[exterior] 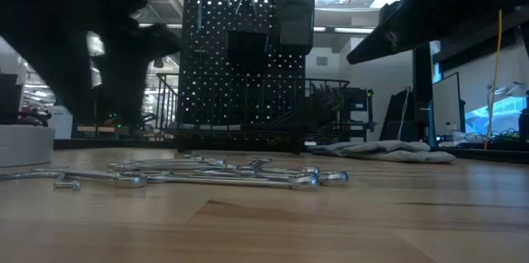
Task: Hang tools onto peg board
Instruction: Hang the wrench on the peg board
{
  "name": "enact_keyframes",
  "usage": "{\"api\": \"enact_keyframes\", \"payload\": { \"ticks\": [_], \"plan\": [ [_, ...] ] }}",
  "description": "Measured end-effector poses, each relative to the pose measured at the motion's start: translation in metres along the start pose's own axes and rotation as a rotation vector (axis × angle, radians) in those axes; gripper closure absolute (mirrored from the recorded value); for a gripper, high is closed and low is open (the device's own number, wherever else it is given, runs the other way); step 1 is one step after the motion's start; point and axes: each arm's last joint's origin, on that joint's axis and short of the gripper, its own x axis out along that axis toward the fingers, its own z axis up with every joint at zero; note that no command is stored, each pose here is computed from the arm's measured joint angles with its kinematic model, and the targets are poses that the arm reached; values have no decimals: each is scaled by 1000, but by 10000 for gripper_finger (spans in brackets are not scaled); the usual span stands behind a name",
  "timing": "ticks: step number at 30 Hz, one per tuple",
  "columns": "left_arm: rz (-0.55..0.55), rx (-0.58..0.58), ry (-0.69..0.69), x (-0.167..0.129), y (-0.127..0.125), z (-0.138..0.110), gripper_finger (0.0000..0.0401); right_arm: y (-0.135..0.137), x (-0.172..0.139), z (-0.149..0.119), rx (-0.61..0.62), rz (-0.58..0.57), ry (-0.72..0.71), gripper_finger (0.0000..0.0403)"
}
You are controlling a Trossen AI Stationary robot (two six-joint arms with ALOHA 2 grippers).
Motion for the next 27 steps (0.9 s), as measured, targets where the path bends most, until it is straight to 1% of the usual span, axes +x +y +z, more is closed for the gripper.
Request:
{"api": "enact_keyframes", "payload": {
  "ticks": [6,12,15,18,22,24,27],
  "plan": [
    [-18,3,-61,17,-5,8,207,2,0,0,4,62,17,187],
    [-16,-13,-25,27,-5,6,207,3,0,-1,10,105,30,187],
    [-17,-18,-26,32,-6,5,207,3,0,-1,10,106,31,187],
    [-6,-23,9,39,-4,-2,207,3,0,-1,10,106,31,187],
    [-8,-36,21,42,-1,-8,208,3,0,-1,18,105,31,187],
    [-8,-40,23,43,1,-8,214,3,0,-1,18,104,31,187],
    [-8,-40,24,43,3,-7,239,3,0,-1,23,103,31,187]
  ]
}}
